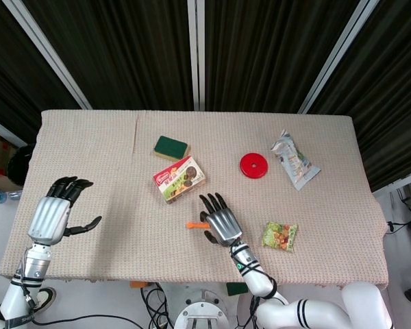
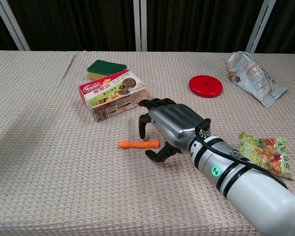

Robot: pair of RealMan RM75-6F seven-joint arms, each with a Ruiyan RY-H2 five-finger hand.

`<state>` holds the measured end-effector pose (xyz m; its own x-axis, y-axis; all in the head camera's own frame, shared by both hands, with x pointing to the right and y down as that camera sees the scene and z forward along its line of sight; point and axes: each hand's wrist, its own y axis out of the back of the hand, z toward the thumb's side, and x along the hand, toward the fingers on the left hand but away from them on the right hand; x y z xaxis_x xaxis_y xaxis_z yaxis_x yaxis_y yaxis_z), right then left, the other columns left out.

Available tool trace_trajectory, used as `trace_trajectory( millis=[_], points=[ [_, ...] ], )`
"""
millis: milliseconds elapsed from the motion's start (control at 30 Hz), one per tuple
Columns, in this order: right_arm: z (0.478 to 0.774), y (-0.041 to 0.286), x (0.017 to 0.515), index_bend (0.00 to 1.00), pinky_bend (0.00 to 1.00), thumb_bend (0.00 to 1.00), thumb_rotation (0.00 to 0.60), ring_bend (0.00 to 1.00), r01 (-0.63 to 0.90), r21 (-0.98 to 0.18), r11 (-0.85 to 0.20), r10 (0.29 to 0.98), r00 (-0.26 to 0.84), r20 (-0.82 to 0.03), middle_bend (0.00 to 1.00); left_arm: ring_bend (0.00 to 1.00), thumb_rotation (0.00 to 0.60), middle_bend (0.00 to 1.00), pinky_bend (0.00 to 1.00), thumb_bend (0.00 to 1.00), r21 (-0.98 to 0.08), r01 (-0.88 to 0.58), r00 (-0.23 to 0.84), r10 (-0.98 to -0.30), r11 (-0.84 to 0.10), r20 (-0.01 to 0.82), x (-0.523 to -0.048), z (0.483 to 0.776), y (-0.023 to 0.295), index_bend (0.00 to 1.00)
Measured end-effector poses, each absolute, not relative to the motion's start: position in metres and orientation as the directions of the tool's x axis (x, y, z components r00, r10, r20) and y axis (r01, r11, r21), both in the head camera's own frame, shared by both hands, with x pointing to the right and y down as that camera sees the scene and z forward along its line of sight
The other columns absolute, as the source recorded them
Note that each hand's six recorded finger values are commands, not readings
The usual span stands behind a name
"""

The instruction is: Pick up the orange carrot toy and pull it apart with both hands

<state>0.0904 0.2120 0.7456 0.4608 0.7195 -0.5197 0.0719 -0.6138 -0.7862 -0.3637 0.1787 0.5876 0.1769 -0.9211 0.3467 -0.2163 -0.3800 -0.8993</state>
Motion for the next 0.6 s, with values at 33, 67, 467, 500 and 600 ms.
trace_trajectory(
  millis=[33,67,467,500,600],
  points=[
    [0.7463,0.2119,0.0904,0.47,0.0,0.31,0.6,0.0,0.069,-0.788,-0.612,0.72,0.46,-0.519,0.03,0.13,0.361,0.21,0.15,0.17,-0.899,-0.216,0.177,-0.921,-0.381,0.348,-0.3638,0.5879,0.1788,0.23],
    [0.747,0.2118,0.0904,0.47,0.0,0.31,0.6,0.0,0.065,-0.79,-0.61,0.721,0.46,-0.519,0.03,0.13,0.361,0.21,0.15,0.17,-0.898,-0.217,0.177,-0.92,-0.382,0.349,-0.3639,0.5882,0.1789,0.23],
    [0.7505,0.2106,0.0883,0.55,0.0,0.33,0.6,0.0,0.065,-0.796,-0.601,0.728,0.454,-0.513,0.04,0.13,0.361,0.21,0.15,0.17,-0.896,-0.217,0.176,-0.918,-0.389,0.356,-0.3649,0.59,0.1788,0.23],
    [0.7506,0.2106,0.0882,0.55,0.0,0.33,0.6,0.0,0.066,-0.797,-0.6,0.73,0.453,-0.512,0.04,0.13,0.358,0.21,0.15,0.17,-0.895,-0.216,0.176,-0.918,-0.389,0.356,-0.365,0.5901,0.1789,0.23],
    [0.751,0.2103,0.0883,0.56,0.0,0.34,0.6,0.0,0.065,-0.798,-0.599,0.732,0.45,-0.512,0.04,0.13,0.358,0.21,0.15,0.17,-0.895,-0.216,0.176,-0.917,-0.39,0.357,-0.3653,0.5903,0.179,0.23]
  ],
)
